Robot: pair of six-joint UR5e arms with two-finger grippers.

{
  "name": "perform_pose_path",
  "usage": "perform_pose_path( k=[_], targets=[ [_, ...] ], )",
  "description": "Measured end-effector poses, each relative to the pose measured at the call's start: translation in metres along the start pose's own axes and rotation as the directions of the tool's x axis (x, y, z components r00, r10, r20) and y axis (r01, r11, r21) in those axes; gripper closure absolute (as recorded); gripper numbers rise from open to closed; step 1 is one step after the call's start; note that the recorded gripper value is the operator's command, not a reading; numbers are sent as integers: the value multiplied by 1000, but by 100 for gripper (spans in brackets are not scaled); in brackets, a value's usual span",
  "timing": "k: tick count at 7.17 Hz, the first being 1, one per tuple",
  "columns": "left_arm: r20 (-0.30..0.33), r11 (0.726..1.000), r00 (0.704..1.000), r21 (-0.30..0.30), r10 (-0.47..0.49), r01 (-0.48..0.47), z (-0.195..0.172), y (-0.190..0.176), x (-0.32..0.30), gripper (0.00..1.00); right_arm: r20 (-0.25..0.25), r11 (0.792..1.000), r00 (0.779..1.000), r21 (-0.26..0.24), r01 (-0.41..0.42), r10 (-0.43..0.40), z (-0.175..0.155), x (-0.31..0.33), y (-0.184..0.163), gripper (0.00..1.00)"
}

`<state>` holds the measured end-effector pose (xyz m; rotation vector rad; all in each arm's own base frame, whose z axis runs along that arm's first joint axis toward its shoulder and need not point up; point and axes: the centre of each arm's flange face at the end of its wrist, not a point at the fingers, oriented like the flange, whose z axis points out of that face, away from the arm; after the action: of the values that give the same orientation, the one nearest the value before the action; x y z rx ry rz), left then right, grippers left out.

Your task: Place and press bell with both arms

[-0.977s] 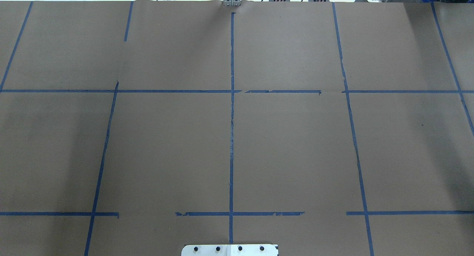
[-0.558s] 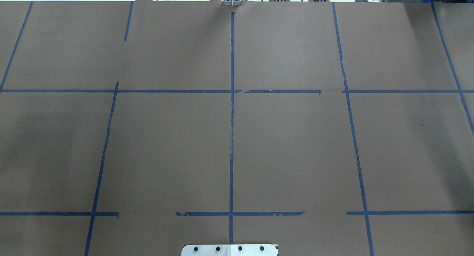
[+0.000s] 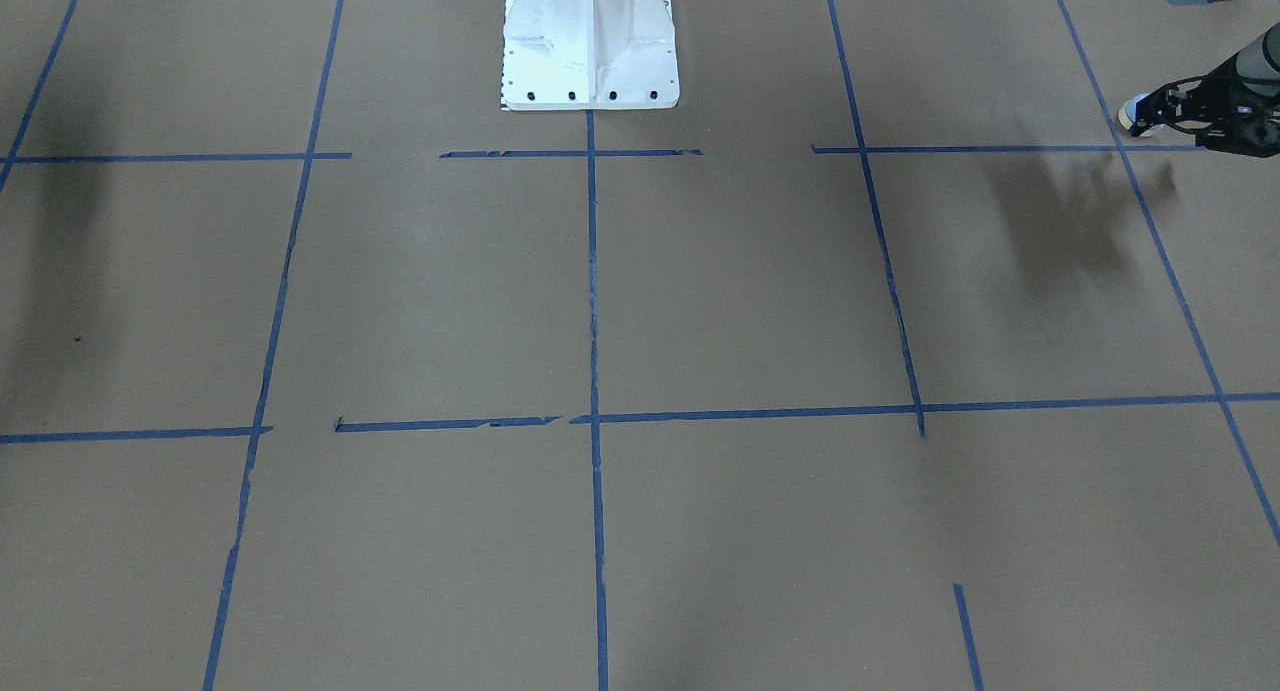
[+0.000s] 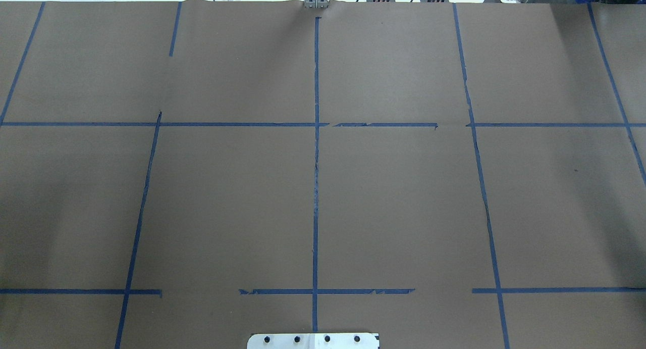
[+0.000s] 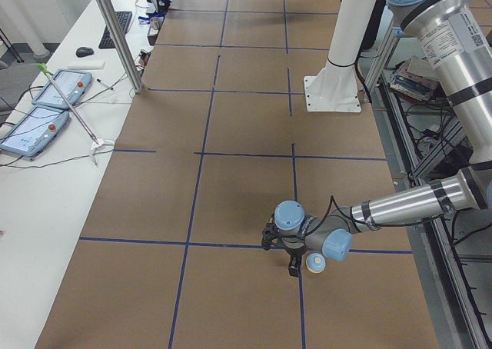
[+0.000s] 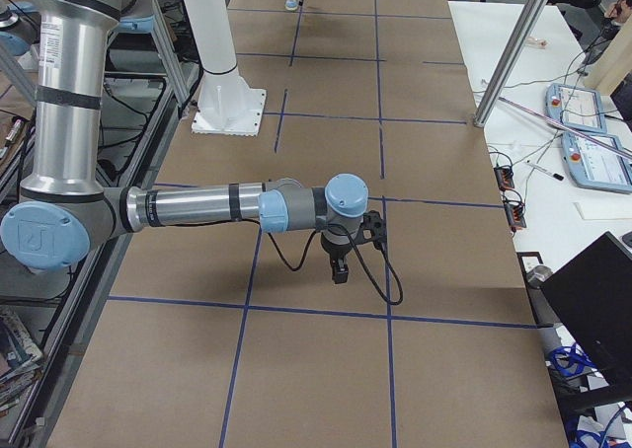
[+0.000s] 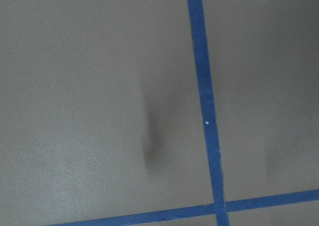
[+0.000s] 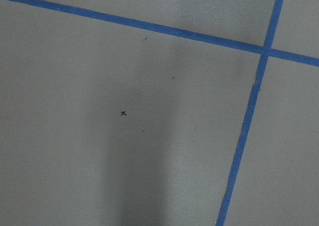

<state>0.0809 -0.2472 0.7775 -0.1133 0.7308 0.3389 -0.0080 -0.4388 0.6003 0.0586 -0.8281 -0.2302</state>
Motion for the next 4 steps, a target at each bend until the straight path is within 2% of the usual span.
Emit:
perform_pose_path(
  k=[4],
  targets=[
    [-33, 996, 998, -76, 49, -51, 17, 20, 10, 0, 1, 1000, 1000, 2, 4, -4, -1, -2, 0, 0]
  ],
)
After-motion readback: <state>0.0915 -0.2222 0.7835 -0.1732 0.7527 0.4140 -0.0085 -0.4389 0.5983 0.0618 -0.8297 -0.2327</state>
